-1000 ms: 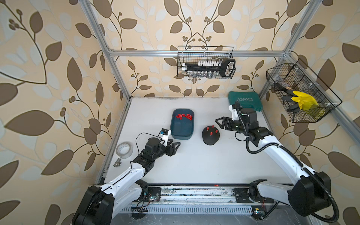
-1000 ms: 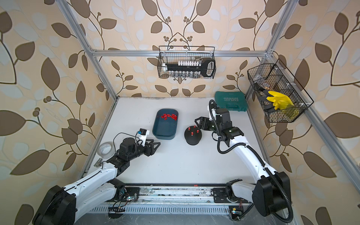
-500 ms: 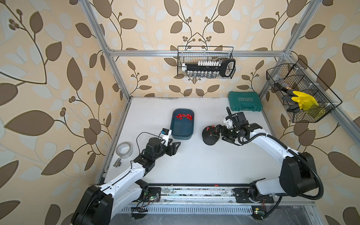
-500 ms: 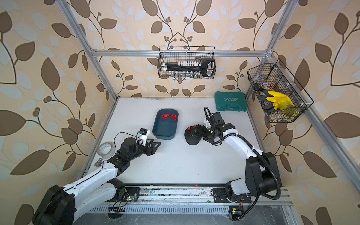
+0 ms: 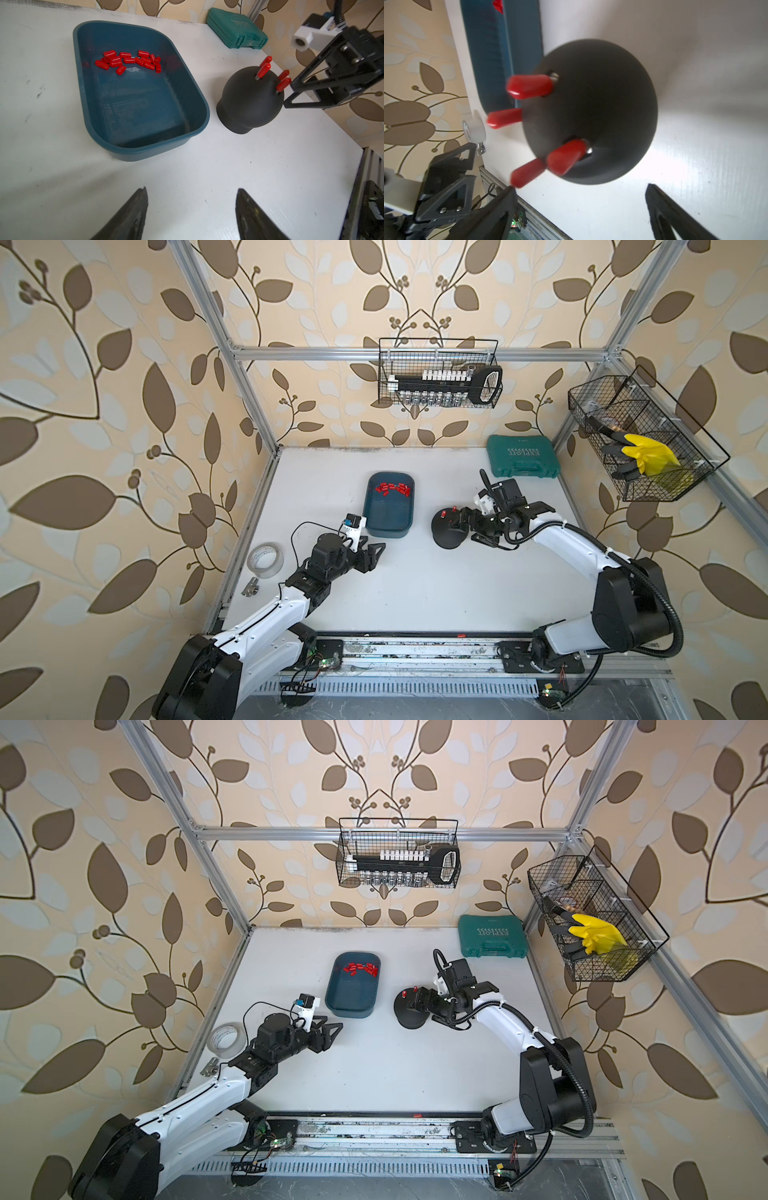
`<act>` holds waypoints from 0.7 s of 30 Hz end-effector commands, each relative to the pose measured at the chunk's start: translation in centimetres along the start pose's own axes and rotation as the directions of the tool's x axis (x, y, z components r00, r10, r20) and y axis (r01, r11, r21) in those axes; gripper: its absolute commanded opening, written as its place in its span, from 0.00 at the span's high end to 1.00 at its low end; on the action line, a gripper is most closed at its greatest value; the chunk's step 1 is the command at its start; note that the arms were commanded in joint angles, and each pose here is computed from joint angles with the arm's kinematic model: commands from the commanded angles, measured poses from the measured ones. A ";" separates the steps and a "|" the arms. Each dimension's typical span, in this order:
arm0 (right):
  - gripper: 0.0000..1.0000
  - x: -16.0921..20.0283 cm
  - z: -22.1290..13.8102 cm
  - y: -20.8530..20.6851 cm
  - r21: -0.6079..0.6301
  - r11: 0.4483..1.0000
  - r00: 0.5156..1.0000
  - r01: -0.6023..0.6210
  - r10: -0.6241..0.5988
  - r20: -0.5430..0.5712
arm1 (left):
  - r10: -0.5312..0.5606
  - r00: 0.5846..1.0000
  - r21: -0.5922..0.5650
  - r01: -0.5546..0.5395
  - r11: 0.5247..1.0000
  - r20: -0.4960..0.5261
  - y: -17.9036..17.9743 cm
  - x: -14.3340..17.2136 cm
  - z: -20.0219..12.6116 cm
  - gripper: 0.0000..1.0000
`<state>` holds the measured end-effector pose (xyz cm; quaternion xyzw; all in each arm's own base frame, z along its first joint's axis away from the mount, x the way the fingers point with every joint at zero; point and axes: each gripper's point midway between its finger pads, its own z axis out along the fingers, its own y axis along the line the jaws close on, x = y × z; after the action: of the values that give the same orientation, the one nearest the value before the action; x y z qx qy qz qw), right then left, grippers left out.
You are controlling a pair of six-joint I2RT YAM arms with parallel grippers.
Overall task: Cover the protruding screws with screw protection sleeves
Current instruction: Adjust the screw protection sleeve on the screw.
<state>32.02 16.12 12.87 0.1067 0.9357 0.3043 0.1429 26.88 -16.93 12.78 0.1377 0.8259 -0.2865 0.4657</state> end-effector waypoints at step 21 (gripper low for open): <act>0.00 -4.2 2.8 0.2 -0.012 0.999 0.999 -0.031 0.032 0.038 | 0.052 0.997 -0.001 -0.052 0.999 0.055 -0.6 -2.5 0.3 0.29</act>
<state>36.40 16.24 10.79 0.1328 0.9332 0.3016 0.1429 27.46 -16.83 12.92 0.1376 0.8272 -0.2758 0.4699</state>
